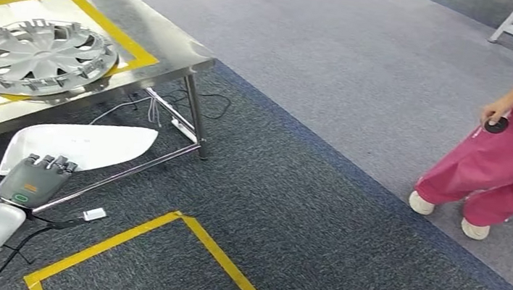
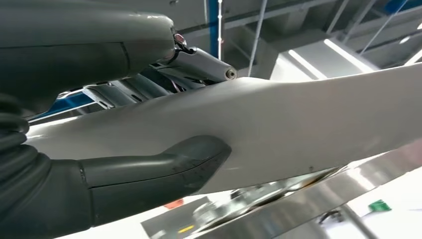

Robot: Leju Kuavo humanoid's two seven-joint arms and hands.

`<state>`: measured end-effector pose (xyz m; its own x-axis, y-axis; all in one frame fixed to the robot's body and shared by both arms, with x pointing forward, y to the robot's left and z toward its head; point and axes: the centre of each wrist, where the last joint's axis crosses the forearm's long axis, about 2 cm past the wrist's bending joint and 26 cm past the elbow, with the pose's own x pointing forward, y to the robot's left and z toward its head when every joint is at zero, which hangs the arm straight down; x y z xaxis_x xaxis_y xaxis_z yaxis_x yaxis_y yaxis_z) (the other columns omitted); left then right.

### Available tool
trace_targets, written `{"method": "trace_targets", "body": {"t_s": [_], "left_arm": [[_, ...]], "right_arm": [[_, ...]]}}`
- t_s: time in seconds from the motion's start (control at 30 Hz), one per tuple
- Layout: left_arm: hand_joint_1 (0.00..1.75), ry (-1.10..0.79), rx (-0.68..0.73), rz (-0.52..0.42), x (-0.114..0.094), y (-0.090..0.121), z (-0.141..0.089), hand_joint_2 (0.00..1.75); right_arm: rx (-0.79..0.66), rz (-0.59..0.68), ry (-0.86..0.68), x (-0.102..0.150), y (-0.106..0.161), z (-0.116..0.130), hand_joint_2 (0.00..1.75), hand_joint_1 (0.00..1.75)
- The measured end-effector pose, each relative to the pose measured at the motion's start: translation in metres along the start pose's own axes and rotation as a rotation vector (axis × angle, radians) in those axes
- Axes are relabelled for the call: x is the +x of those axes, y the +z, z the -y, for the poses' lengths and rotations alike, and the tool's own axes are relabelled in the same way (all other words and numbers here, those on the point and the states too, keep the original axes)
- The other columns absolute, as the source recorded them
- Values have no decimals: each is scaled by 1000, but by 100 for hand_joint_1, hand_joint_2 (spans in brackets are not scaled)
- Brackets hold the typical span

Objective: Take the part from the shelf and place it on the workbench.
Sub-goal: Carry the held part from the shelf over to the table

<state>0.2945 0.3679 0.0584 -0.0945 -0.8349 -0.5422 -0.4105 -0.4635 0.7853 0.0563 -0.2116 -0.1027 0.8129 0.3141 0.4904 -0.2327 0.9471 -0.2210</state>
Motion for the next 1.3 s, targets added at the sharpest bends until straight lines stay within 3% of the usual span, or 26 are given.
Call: {"method": "trace_targets", "body": {"t_s": [1.3], "left_arm": [[175, 2, -6, 3, 1, 4, 1, 175]], "right_arm": [[2, 7, 4, 2, 0, -1, 0, 0]]}}
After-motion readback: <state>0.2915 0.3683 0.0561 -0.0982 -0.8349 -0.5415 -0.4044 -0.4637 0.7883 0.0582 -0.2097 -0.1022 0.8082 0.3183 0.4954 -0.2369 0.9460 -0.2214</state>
